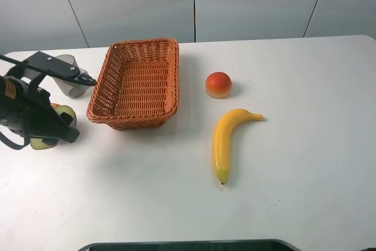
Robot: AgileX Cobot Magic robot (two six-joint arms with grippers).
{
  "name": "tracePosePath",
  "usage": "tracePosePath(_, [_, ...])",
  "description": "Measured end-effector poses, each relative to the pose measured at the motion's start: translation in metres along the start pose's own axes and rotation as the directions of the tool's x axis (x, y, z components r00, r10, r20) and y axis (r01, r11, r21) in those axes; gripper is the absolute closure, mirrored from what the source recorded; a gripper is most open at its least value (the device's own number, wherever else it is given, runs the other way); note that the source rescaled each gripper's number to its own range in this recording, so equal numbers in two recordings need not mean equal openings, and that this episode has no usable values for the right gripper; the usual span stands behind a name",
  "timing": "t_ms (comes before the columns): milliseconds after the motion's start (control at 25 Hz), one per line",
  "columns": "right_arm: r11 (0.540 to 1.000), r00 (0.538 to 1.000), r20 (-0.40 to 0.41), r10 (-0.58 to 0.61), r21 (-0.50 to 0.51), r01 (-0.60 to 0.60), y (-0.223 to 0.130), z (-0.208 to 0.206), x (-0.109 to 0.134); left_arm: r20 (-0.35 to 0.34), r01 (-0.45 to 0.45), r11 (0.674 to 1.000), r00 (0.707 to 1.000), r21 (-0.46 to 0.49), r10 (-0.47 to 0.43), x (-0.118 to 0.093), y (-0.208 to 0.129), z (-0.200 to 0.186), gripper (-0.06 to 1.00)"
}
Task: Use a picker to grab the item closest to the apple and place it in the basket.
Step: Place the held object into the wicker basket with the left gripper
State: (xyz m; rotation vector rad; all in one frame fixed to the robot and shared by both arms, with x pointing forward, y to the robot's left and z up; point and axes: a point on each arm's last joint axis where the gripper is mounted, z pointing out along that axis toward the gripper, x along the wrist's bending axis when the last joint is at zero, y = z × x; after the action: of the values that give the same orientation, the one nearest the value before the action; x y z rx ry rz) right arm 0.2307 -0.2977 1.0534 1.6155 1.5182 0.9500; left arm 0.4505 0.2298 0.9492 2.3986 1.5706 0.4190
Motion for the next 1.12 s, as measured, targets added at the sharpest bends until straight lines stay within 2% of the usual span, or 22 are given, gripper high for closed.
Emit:
tracePosePath(200, [1.0, 1.0, 0.0, 0.0, 0.0, 0.0, 0.0, 0.0, 0.0, 0.044, 0.097, 0.995, 0.994, 0.023, -0.098, -0.002, 0.021, -0.019, 0.94])
tracePosePath(440, [1.0, 1.0, 0.0, 0.0, 0.0, 0.0, 0.0, 0.0, 0.0, 0.082, 0.213, 0.977, 0.974, -0.013, -0.212, -0.002, 0.069, -0.027, 0.94])
tracePosePath(560, [1.0, 1.0, 0.0, 0.0, 0.0, 0.0, 0.0, 0.0, 0.0, 0.094, 0.283, 0.959, 0.955, -0.008, -0.281, -0.003, 0.094, -0.017, 0.94])
tracePosePath(760, [1.0, 1.0, 0.0, 0.0, 0.0, 0.0, 0.0, 0.0, 0.0, 0.105, 0.297, 0.955, 0.949, 0.005, -0.296, -0.015, 0.131, 0.009, 0.94])
tracePosePath(960, [1.0, 1.0, 0.0, 0.0, 0.0, 0.0, 0.0, 0.0, 0.0, 0.112, 0.309, 0.951, 0.944, 0.02, -0.309, -0.029, 0.155, 0.04, 0.94])
tracePosePath(1120, [1.0, 1.0, 0.0, 0.0, 0.0, 0.0, 0.0, 0.0, 0.0, 0.125, 0.356, 0.934, 0.927, 0.008, -0.354, -0.038, 0.165, 0.059, 0.94])
